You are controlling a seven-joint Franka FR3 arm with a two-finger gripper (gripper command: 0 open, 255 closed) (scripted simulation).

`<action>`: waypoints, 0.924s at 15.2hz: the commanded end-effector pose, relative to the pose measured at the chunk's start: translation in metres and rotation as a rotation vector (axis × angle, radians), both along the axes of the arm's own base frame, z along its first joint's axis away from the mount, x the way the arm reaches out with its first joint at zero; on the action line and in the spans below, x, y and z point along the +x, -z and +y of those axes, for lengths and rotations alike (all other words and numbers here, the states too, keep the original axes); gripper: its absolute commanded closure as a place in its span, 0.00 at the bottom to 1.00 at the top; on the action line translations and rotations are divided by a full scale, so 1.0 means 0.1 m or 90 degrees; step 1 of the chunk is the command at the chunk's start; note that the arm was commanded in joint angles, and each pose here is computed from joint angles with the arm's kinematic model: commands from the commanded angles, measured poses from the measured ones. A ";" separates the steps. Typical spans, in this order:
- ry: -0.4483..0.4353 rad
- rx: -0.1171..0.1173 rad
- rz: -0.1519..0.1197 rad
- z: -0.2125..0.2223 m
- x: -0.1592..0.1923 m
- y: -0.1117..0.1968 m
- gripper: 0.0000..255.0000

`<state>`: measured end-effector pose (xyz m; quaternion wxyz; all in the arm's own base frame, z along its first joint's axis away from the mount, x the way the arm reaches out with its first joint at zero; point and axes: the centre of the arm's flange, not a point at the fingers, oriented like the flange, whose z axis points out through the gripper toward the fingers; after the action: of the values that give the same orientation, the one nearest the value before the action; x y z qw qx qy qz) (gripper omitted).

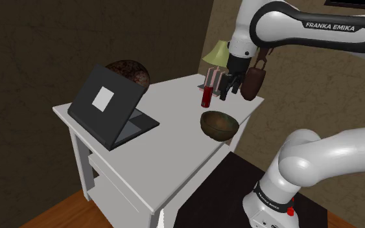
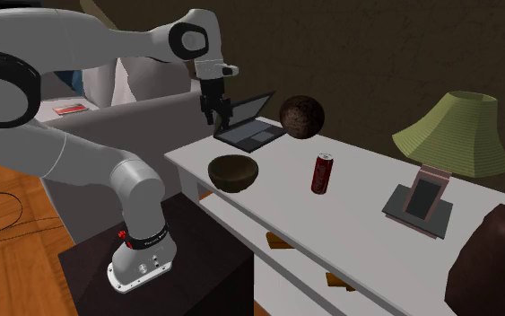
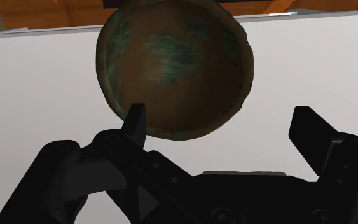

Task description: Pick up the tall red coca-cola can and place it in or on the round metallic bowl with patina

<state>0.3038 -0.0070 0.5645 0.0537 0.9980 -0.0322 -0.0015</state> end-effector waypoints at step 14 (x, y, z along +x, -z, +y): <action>-0.036 0.027 -0.012 -1.41 0.97 0.34 0.00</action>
<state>0.3936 -0.1399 0.5339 0.0333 0.9994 -0.0075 0.0080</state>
